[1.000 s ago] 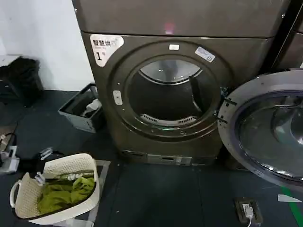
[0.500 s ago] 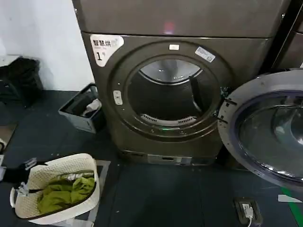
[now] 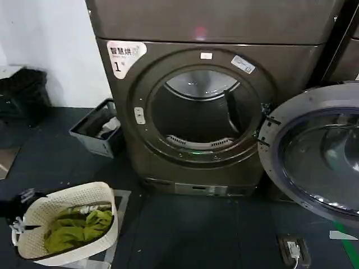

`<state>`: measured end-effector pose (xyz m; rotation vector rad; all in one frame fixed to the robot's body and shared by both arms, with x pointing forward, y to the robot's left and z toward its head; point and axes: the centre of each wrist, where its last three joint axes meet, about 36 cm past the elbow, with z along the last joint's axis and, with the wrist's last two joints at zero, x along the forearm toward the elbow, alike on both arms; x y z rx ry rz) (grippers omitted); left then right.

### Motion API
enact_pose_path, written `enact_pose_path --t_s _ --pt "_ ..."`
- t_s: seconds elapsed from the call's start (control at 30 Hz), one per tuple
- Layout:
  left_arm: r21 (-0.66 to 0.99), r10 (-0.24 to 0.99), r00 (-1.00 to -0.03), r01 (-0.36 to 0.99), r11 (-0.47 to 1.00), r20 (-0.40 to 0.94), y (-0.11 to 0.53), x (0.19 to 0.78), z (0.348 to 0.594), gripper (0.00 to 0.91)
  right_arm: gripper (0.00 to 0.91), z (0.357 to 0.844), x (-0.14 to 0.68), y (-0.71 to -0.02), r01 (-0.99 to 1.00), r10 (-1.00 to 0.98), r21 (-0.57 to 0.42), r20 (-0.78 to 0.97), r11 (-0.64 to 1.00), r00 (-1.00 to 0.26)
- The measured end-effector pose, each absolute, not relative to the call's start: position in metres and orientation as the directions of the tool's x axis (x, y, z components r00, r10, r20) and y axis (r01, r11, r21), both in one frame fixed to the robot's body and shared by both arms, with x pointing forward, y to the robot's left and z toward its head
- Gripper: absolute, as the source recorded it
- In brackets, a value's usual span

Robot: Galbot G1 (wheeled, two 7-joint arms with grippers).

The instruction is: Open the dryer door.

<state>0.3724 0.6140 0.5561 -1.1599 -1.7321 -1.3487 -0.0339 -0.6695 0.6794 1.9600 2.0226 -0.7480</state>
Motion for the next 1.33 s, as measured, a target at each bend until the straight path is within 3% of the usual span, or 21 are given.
enact_pose_path --t_s 1.33 --pt "0.386 0.279 -0.389 0.92 0.069 0.878 0.6164 0.3688 0.5562 0.907 0.907 0.6823 -0.0333 -0.67 0.979 0.861 -0.201 -0.502 -0.022 -0.084"
